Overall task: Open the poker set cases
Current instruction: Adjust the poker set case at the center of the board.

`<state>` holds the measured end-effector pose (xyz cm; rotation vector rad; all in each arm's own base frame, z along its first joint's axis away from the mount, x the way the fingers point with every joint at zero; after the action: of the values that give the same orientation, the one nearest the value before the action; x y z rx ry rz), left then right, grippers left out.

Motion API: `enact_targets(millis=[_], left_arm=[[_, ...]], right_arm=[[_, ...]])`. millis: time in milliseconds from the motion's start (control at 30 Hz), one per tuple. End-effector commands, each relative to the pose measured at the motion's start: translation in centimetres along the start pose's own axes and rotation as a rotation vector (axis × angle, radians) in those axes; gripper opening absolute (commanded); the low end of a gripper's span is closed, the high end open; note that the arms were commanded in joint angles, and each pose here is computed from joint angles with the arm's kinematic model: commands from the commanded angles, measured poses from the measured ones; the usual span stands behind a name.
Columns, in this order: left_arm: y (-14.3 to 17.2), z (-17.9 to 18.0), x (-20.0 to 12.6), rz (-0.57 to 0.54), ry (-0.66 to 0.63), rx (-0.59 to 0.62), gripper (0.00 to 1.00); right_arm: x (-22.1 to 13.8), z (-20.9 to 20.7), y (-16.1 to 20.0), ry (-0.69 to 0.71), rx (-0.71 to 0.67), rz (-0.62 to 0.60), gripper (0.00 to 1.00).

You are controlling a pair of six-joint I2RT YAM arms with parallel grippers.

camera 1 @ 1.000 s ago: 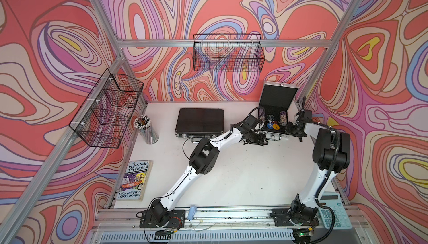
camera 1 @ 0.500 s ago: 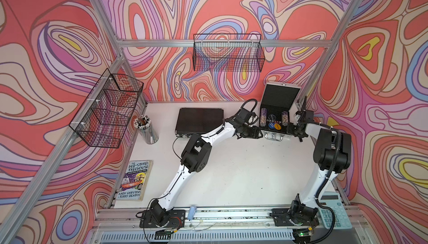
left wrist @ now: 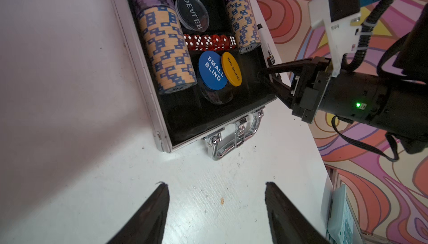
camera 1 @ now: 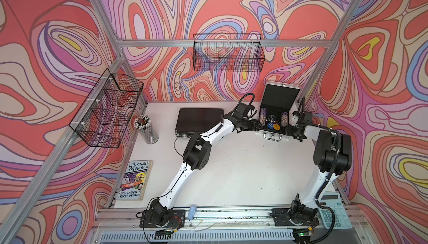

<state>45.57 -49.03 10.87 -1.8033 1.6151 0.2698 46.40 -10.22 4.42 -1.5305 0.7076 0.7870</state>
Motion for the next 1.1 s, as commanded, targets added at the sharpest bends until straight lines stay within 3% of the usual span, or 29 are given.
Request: enact_targets(millis=[0, 267, 500, 600, 700, 767, 867, 1067], left_arm=[[0.5, 0.9, 1.4, 0.020, 0.007, -0.036, 0.69], [0.8, 1.9, 2.7, 0.017, 0.005, -0.047, 0.69], [-1.4, 0.9, 0.9, -0.066, -0.025, 0.018, 0.72], [-2.5, 1.4, 0.6, -0.095, -0.023, 0.012, 0.75], [-2.8, 2.1, 0.9, -0.096, -0.001, -0.014, 0.76], [-2.8, 2.2, 1.0, -0.095, 0.005, -0.014, 0.76], [-3.0, 1.8, 0.5, -0.096, 0.005, 0.003, 0.76], [-4.3, 2.6, -1.5, -0.122, 0.005, 0.003, 0.76]], right_arm=[[-0.3, 2.8, 0.0, -0.070, -0.099, -0.007, 0.16], [-0.2, 2.4, 0.1, -0.037, -0.090, -0.002, 0.19], [-0.1, 0.4, 1.4, 0.092, -0.031, 0.053, 0.24], [-0.4, -0.5, 1.8, 0.156, 0.039, 0.070, 0.32], [-1.1, -0.1, 1.7, 0.142, 0.085, 0.040, 0.43], [-1.1, 0.3, 1.7, 0.123, 0.094, 0.028, 0.45], [-0.7, 1.2, 1.6, 0.065, 0.103, 0.026, 0.37], [-0.3, 3.7, 1.9, 0.001, 0.077, 0.018, 0.09]])
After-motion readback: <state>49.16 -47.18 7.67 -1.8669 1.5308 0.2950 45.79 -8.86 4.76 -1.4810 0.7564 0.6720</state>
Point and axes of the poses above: each gripper's point midway between its finger pads, its own x axis out along the fingers, its own z axis along the line the jaws close on, y = z × x, the point moved 1 cm from there along -x, back along the fingers, and after that the axes turned 12 degrees about -x, right-handed, at the moved point
